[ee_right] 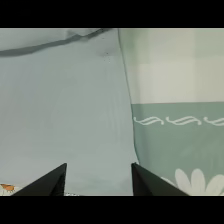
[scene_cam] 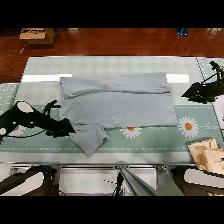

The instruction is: Fold the shirts.

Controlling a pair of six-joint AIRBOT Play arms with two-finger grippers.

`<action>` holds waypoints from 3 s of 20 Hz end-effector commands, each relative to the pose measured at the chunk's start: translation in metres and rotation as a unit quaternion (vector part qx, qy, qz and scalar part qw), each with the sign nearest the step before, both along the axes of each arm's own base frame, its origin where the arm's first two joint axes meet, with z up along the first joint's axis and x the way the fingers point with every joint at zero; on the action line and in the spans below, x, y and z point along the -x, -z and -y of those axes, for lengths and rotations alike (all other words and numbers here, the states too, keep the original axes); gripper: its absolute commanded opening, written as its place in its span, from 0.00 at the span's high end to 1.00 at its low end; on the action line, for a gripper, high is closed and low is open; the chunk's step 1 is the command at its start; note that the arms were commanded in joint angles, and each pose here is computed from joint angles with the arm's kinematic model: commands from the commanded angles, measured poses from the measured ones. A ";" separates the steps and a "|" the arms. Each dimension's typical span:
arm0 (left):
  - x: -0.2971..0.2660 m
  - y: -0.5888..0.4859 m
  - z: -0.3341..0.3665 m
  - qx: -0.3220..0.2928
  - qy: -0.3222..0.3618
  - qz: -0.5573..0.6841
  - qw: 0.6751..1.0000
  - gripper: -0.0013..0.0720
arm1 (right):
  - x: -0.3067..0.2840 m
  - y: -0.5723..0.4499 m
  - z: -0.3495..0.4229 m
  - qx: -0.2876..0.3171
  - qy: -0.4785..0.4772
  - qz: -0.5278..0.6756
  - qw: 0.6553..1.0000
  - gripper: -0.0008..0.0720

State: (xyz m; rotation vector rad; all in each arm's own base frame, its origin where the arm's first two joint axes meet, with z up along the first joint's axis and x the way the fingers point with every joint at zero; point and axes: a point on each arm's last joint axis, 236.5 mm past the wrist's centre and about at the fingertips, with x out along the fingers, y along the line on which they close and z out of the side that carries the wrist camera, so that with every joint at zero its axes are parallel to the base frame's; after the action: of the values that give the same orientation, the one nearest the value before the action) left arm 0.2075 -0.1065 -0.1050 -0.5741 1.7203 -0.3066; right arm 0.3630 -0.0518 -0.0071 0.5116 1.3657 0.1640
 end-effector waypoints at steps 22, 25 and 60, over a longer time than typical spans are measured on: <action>0.004 0.031 0.009 -0.023 0.022 -0.018 0.999 0.95 | 0.065 0.099 -0.016 -0.100 0.088 -0.103 0.986 0.22; 0.003 0.031 0.009 -0.021 0.026 -0.014 0.999 0.95 | 0.073 0.112 -0.027 -0.079 0.080 -0.139 0.984 0.25; -0.288 -0.054 -0.042 -0.014 -0.187 0.293 0.937 0.83 | -0.170 0.019 -0.058 -0.056 0.234 0.247 0.939 0.93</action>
State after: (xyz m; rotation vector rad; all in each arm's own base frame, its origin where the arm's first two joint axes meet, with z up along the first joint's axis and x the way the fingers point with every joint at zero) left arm 0.4948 -0.0651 -0.0363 -0.6789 0.9930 -0.1640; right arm 0.5313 0.0107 -0.0187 0.8305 0.7197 -0.0067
